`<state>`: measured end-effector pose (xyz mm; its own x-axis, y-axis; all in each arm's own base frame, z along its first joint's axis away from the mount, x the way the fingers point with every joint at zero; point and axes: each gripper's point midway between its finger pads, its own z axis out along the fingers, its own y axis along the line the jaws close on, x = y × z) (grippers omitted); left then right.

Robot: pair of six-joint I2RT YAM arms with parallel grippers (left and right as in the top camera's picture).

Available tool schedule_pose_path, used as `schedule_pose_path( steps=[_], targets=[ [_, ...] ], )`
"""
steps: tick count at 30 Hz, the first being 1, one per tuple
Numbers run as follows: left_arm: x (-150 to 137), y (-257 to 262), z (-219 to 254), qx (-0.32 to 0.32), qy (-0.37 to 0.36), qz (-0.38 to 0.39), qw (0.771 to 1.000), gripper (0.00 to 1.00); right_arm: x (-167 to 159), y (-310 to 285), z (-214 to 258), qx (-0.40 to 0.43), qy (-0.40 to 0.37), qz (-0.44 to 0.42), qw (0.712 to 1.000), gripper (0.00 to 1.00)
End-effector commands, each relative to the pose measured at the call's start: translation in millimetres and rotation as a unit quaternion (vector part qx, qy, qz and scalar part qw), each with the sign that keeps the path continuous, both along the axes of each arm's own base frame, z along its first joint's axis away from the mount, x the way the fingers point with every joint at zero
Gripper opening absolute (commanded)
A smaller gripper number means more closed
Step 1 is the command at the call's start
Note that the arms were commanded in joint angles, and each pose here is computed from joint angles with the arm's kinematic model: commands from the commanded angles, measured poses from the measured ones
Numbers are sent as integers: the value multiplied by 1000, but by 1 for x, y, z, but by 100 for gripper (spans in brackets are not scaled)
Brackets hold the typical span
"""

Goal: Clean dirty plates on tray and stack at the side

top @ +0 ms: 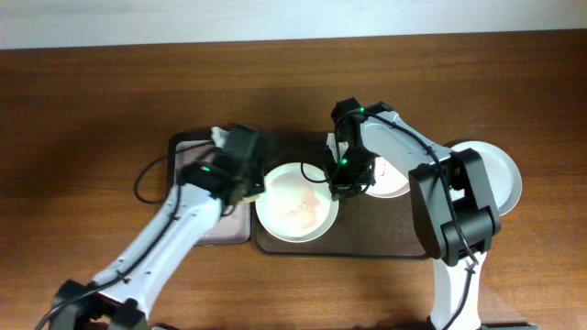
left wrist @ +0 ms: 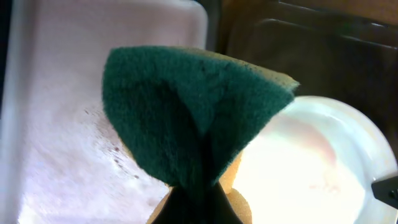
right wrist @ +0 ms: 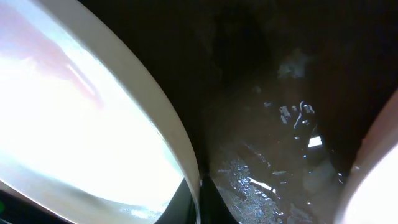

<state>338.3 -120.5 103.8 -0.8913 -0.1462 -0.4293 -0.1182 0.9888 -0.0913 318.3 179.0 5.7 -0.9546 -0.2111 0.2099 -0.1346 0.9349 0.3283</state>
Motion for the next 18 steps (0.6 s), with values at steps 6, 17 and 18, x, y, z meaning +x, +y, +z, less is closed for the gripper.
schedule_pose_path(
  steps=[6,17,18],
  targets=[
    [10,40,-1,-49,21,-49,997,0,23,-17,63,-41,-113,-10,993,4],
    [6,59,-49,-65,78,-62,993,0,45,-64,149,-247,-316,-34,915,4],
    [5,59,-55,-64,86,-61,992,0,44,-61,150,-255,-325,-32,910,4]
  ],
)
